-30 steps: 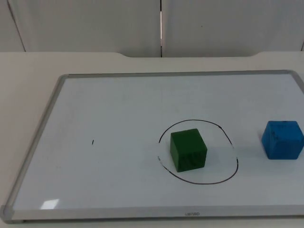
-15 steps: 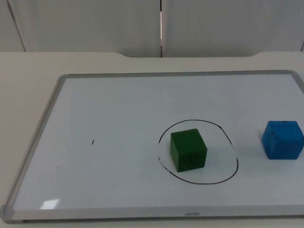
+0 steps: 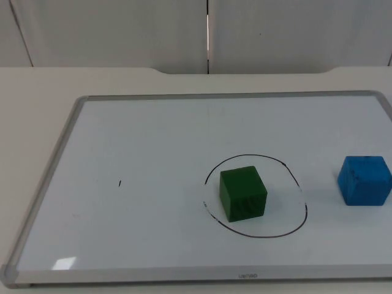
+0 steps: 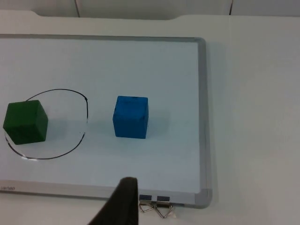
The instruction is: Push the two cubes into the marked area.
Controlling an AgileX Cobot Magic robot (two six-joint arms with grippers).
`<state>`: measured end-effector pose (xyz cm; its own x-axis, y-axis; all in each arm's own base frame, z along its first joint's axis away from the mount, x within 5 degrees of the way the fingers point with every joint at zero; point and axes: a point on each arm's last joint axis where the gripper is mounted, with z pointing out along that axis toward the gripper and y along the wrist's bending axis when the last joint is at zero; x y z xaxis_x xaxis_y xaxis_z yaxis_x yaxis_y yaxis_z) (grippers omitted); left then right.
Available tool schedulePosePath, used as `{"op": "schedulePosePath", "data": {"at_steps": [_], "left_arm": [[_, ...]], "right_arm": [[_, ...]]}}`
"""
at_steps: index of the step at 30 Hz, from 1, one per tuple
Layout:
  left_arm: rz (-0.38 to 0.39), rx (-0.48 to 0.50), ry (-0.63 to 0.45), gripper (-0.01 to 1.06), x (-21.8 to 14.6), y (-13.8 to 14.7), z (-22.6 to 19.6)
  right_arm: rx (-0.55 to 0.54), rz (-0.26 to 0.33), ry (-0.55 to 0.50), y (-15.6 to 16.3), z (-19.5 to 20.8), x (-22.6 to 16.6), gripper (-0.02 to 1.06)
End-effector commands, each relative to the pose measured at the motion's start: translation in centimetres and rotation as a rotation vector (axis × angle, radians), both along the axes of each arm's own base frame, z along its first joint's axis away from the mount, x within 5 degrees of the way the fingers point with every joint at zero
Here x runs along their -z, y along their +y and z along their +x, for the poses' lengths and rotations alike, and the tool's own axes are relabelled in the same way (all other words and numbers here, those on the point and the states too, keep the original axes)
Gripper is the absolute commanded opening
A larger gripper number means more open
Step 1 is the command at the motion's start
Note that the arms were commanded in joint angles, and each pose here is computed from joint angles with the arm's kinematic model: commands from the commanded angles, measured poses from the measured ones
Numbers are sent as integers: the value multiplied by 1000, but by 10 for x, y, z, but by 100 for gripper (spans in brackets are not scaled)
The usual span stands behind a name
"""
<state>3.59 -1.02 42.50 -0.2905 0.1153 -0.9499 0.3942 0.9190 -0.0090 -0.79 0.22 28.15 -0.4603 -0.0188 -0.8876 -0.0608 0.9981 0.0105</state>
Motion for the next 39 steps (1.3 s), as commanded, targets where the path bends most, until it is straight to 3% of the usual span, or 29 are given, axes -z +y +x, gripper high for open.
{"op": "schedulePosePath", "data": {"at_steps": [1, 15, 31, 37, 39], "left_arm": [[-1, -7, 25, 0, 4, 3, -4], [24, 17, 198, 0, 85, -1, -6], [41, 28, 148, 0, 139, 14, -31], [126, 61, 137, 0, 146, 19, -41], [117, 79, 145, 0, 148, 17, -41]], "right_arm": [[5, -1, -3, 0, 0, 1, 105], [5, -1, -3, 0, 0, 1, 105], [5, -1, -3, 0, 0, 1, 105], [5, -1, -3, 0, 0, 1, 105], [5, -1, -3, 0, 0, 1, 105]]}}
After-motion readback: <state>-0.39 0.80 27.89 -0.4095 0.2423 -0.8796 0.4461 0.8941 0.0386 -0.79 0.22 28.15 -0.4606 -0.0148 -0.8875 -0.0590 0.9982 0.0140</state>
